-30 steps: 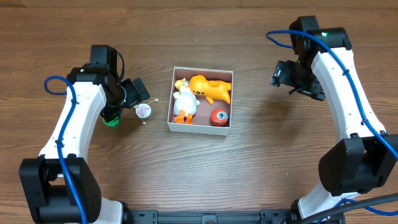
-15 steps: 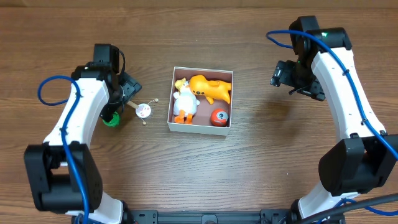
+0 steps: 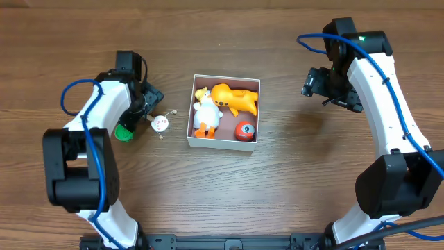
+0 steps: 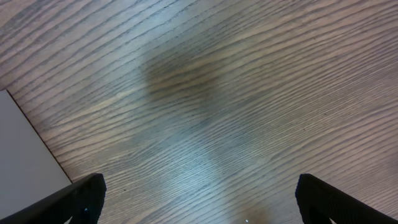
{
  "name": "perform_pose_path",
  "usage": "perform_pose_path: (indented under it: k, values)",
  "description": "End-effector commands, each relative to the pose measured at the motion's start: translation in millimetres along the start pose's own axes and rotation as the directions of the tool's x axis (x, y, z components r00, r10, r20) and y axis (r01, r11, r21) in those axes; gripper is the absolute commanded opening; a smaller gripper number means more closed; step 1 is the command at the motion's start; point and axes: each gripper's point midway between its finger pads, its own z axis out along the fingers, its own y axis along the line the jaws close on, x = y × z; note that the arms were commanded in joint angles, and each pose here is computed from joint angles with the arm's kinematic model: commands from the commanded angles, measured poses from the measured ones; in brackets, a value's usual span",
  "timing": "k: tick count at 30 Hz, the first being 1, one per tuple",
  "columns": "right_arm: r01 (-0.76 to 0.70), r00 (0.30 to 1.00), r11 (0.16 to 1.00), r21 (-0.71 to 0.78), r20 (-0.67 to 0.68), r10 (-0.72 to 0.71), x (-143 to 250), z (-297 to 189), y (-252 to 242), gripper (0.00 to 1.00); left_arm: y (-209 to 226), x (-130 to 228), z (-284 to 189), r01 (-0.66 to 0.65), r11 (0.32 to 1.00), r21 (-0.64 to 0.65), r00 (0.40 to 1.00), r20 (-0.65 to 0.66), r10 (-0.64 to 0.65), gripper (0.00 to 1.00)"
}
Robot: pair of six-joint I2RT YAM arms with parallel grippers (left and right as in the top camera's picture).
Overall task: Pack container
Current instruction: 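Move the left gripper over the wooden stick toy with white disc, then lower the left gripper and close it on the wooden stick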
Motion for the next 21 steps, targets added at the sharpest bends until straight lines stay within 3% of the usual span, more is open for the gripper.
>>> perform_pose_path:
  k: [1,5,10,18,21]
  values:
    - [-0.007,0.999,1.000,-0.022,0.053,0.008,-4.8,-17.3,-2.2,1.00,-8.5,1.3,9.8,-0.004,1.000,0.003,1.000,-0.006,0.004,0.90]
    - [-0.007,0.999,1.000,-0.022,0.053,0.008,-4.8,-17.3,-2.2,1.00,-5.2,3.0,20.3,-0.009,1.000,-0.020,1.000,-0.016,0.008,0.81]
    - [-0.007,0.999,1.000,-0.022,0.053,0.008,-4.8,-17.3,-2.2,1.00,0.3,5.8,31.5,-0.007,0.999,-0.047,0.999,-0.035,0.005,0.75]
    - [-0.007,0.999,1.000,-0.022,0.053,0.008,-4.8,-17.3,-2.2,1.00,-5.9,7.6,29.2,-0.027,0.999,-0.017,0.998,-0.056,0.026,0.38]
    - [-0.007,0.999,1.000,-0.022,0.053,0.008,-4.8,-17.3,-2.2,1.00,-9.1,4.1,25.3,-0.049,0.999,-0.011,0.997,-0.052,0.048,0.36]
